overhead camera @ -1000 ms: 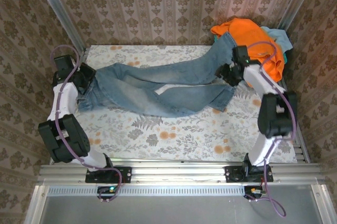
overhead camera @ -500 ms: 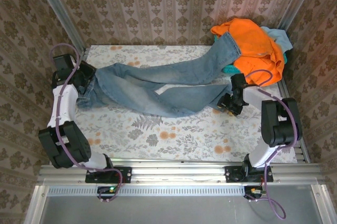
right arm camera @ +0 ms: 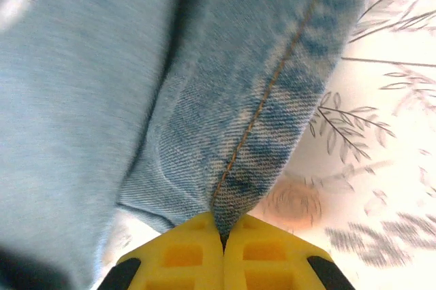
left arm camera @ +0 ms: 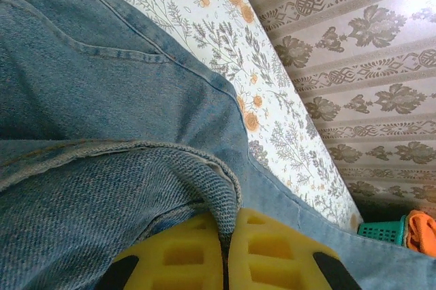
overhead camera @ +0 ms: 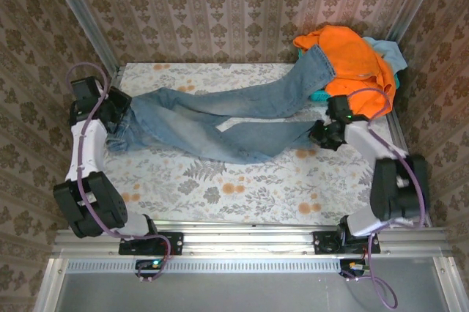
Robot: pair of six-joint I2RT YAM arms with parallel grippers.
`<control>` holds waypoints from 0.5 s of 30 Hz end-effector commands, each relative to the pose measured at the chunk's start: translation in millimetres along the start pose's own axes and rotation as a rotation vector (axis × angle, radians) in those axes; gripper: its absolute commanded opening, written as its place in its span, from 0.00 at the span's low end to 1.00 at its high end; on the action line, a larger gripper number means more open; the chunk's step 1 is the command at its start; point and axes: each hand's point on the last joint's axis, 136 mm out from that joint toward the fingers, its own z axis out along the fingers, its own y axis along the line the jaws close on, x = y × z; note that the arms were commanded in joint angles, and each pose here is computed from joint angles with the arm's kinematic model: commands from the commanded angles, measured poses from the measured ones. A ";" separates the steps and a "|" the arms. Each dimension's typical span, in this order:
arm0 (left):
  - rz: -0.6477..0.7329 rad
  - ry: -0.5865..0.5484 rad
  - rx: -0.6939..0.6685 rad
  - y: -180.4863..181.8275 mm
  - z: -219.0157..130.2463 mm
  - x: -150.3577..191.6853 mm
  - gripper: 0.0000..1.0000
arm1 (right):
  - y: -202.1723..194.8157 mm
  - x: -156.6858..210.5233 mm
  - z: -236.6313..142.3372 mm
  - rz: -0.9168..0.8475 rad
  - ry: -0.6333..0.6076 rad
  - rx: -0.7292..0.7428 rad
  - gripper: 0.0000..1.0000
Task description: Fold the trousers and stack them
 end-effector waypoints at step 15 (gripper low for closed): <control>-0.042 -0.093 -0.038 31.2 -55.7 -1.2 0.00 | -109.2 -32.4 -87.3 0.298 -0.244 0.046 0.00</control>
